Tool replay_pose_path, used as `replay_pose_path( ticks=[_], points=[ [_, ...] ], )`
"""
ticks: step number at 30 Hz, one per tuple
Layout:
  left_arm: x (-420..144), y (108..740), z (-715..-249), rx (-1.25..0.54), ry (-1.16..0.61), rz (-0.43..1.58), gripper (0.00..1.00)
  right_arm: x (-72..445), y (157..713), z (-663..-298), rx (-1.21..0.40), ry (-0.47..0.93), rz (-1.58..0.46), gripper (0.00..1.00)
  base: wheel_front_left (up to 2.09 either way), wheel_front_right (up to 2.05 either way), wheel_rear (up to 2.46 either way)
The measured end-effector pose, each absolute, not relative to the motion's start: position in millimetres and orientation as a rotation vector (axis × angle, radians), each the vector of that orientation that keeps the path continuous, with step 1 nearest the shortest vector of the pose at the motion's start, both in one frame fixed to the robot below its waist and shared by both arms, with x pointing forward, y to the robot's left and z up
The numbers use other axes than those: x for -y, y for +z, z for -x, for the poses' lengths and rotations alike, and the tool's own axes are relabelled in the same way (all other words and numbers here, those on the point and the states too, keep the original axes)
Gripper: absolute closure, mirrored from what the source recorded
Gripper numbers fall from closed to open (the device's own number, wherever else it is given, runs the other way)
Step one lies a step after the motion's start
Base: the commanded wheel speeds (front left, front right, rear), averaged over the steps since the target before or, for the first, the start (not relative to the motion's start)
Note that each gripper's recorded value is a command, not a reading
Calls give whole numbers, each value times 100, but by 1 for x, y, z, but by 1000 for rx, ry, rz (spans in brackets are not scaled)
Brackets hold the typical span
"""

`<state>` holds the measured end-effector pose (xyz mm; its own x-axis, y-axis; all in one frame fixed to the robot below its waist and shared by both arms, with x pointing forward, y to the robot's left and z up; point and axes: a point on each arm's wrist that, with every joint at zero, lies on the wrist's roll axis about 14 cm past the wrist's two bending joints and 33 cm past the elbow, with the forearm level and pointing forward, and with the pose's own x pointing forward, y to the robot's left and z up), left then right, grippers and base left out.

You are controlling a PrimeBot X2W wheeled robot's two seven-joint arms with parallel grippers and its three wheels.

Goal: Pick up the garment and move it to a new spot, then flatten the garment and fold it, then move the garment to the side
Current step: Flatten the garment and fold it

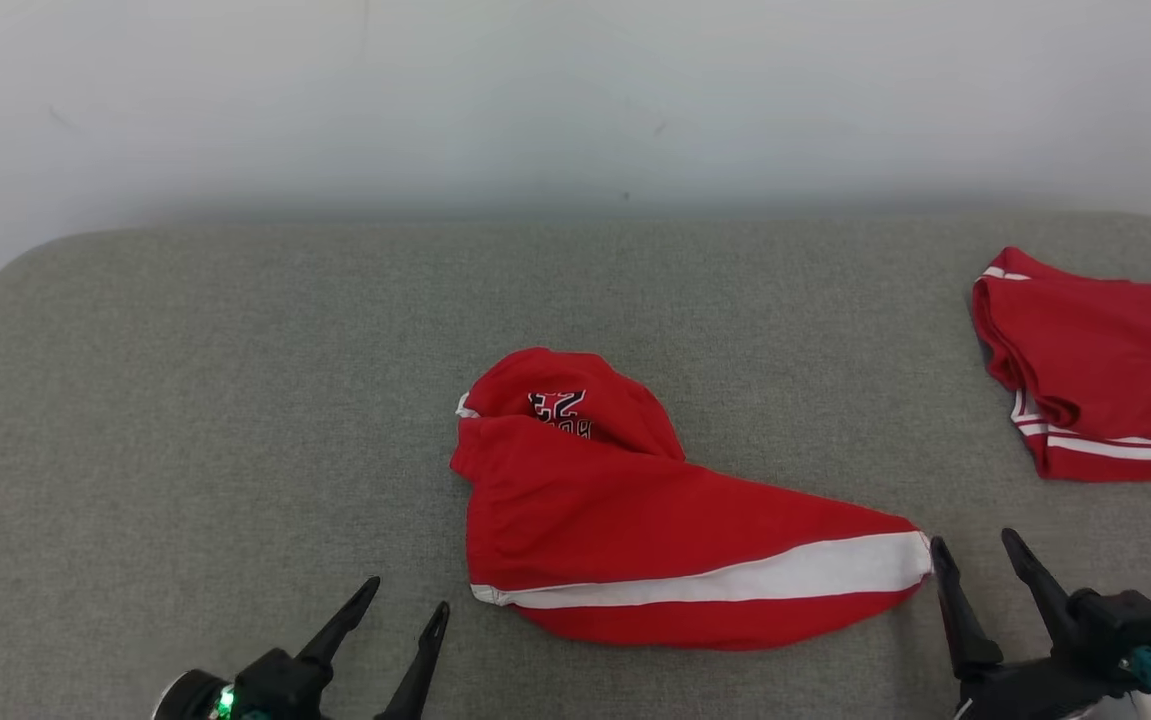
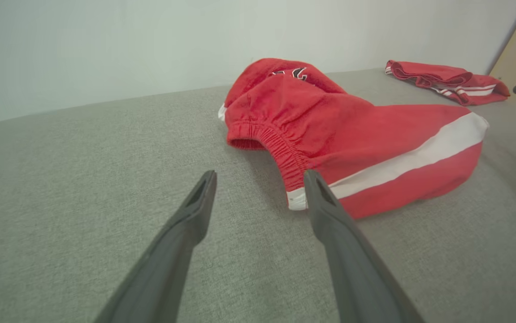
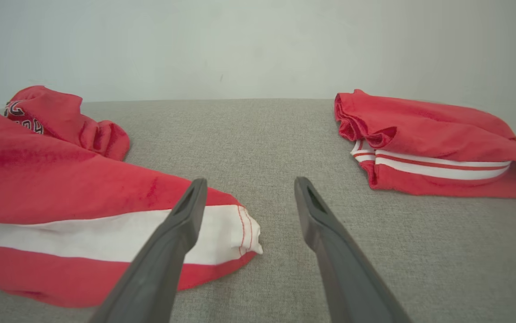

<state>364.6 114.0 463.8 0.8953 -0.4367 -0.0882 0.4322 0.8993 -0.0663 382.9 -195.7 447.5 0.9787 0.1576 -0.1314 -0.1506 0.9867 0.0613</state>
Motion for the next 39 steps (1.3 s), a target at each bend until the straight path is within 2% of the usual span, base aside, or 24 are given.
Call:
replay_pose_path(
  ticks=[8,20,21,22,23,24,33,39],
  points=[
    [-93,432,-378,-230,-545,60,0,189,415,-394,-249,188,-42,0,0,0,0],
    [-68,422,-393,-287,-649,64,0,183,397,-407,-316,206,-53,0,0,0,0],
    [-66,420,-392,-294,-660,65,16,182,394,-407,-325,206,-58,0,0,0,0],
    [-65,418,-391,-307,-660,77,53,182,391,-406,-335,204,-63,0,0,0,0],
    [-65,414,-390,-322,-656,88,71,181,388,-405,-344,205,-66,56,0,0,0],
    [-64,410,-388,-337,-663,84,100,179,387,-406,-349,207,-69,100,0,0,0],
    [-62,435,-395,-271,-652,143,100,170,404,-411,-297,237,-84,100,0,0,0],
    [-65,475,-398,-154,-662,148,100,160,449,-418,-156,278,-94,100,0,0,0]
  ],
)
